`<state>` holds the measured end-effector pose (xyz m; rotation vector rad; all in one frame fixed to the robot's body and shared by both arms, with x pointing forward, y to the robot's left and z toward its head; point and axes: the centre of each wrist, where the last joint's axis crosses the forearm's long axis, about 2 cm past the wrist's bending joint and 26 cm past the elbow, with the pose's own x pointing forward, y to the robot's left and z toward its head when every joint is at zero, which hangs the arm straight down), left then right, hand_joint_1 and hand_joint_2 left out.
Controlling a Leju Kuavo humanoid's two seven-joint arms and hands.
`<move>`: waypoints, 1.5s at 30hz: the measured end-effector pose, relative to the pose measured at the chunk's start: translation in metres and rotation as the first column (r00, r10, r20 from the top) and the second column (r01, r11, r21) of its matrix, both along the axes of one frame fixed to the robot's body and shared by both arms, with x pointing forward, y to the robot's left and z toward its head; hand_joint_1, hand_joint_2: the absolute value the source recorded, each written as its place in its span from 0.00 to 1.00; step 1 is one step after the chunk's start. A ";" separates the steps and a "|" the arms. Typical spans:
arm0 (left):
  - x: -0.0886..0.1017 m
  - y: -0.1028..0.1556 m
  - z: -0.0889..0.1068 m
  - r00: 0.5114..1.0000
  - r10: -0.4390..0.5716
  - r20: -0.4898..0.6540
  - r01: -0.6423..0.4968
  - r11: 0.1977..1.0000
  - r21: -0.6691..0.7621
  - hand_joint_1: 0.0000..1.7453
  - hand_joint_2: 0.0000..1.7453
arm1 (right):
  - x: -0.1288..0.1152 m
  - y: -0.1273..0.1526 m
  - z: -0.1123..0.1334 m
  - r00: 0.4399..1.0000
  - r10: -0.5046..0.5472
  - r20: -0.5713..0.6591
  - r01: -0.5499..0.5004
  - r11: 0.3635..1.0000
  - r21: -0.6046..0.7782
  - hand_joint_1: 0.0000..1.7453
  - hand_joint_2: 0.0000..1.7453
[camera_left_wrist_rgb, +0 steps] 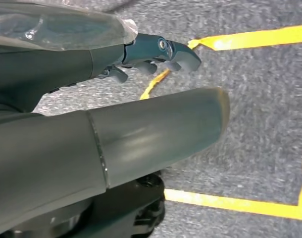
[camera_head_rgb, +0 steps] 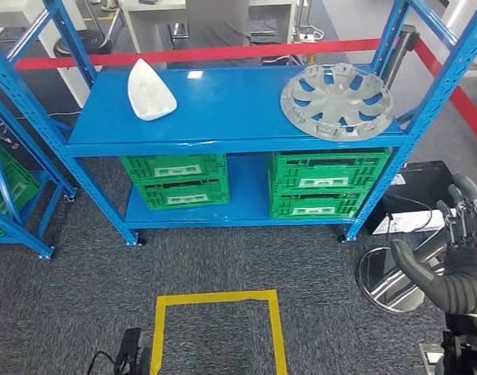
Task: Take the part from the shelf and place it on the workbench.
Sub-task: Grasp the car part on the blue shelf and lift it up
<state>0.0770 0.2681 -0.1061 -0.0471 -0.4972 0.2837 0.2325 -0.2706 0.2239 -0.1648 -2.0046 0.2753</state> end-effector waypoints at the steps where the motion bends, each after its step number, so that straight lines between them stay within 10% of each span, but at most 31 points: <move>1: 0.000 0.000 0.000 1.000 0.000 0.000 0.000 1.000 0.000 0.00 0.00 | 0.000 0.000 0.000 1.000 0.000 -0.002 0.000 1.000 0.000 0.00 1.00; 45: 0.004 -0.003 0.001 1.000 -0.012 0.011 0.012 1.000 -0.008 0.00 0.00 | -0.005 0.000 -0.002 0.999 -0.011 -0.030 0.011 1.000 -0.004 0.00 1.00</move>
